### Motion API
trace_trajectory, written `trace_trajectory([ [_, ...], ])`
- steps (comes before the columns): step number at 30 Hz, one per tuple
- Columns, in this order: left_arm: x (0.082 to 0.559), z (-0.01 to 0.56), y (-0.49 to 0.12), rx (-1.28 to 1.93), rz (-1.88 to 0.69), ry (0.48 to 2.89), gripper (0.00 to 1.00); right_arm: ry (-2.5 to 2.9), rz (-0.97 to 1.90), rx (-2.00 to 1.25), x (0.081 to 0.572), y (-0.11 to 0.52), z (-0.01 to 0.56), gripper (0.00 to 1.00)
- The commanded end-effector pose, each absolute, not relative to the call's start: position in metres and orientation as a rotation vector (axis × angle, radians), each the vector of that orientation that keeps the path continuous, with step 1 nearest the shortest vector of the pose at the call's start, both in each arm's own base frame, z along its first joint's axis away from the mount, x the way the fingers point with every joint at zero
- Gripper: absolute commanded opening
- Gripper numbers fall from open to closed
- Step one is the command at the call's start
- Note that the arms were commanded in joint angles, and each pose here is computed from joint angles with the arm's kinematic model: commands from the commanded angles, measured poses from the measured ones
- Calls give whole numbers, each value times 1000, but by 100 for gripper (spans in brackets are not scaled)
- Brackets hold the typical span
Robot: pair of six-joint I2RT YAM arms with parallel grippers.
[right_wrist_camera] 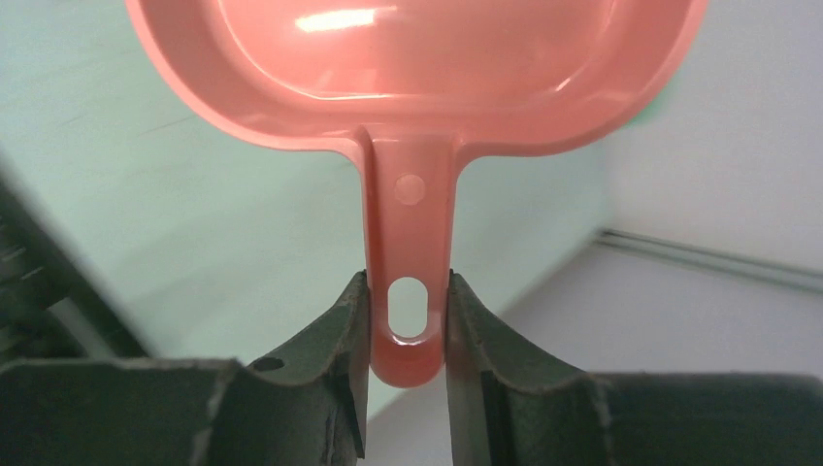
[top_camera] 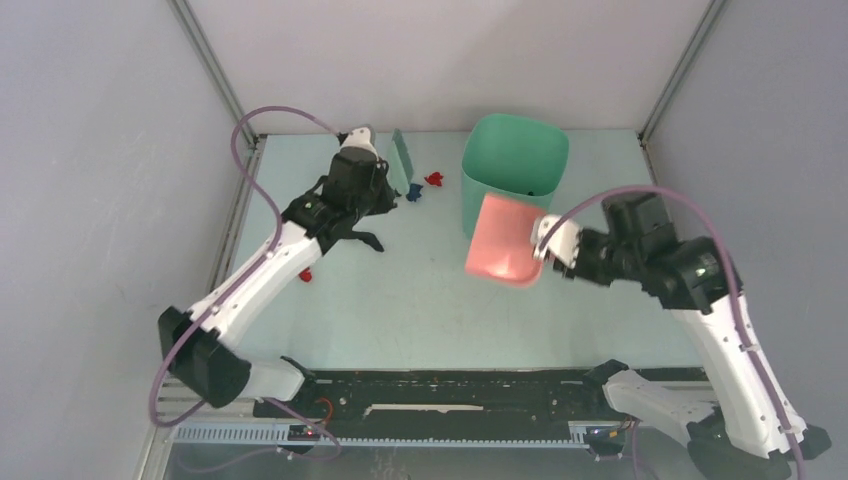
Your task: Sweep away the paper scraps from the table
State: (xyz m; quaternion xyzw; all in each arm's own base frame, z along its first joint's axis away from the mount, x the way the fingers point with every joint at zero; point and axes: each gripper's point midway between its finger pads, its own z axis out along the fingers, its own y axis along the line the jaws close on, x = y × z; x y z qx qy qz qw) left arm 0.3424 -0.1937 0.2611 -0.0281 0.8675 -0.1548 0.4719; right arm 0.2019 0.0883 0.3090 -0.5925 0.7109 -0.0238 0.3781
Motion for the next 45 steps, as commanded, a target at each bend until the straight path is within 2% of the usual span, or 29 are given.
trace_trajectory([
  [1, 402, 280, -207, -277, -564, 2026, 0, 1915, 285, -1648, 144, 108, 238, 0],
  [3, 426, 274, -218, -332, -680, 2023, 0, 1951, 377, -1623, 132, 109, 222, 0],
  [4, 453, 264, -231, -374, -772, 2021, 0, 1998, 431, -1611, 120, 104, 205, 0],
  [9, 495, 230, -262, -476, -892, 2043, 0, 2063, 477, -1569, 102, 97, 177, 0],
  [16, 518, 183, -276, -724, -990, 2049, 0, 2085, 515, -1481, 96, 96, 174, 0],
  [21, 515, 175, -265, -854, -1013, 1996, 0, 2117, 508, -1452, 97, 93, 165, 0],
  [28, 452, 172, -242, -899, -1066, 2029, 0, 2134, 464, -1465, 99, 86, 162, 0],
  [33, 369, 187, -232, -826, -1181, 2079, 0, 2165, 407, -1465, 103, 78, 159, 0],
  [39, 276, 198, -203, -678, -1093, 2133, 0, 2177, 372, -1460, 107, 74, 160, 0],
  [42, 267, 219, -176, -575, -936, 2073, 0, 2177, 356, -1449, 110, 73, 160, 0],
  [45, 285, 236, -150, -551, -730, 2020, 0, 2176, 348, -1430, 113, 73, 161, 0],
])
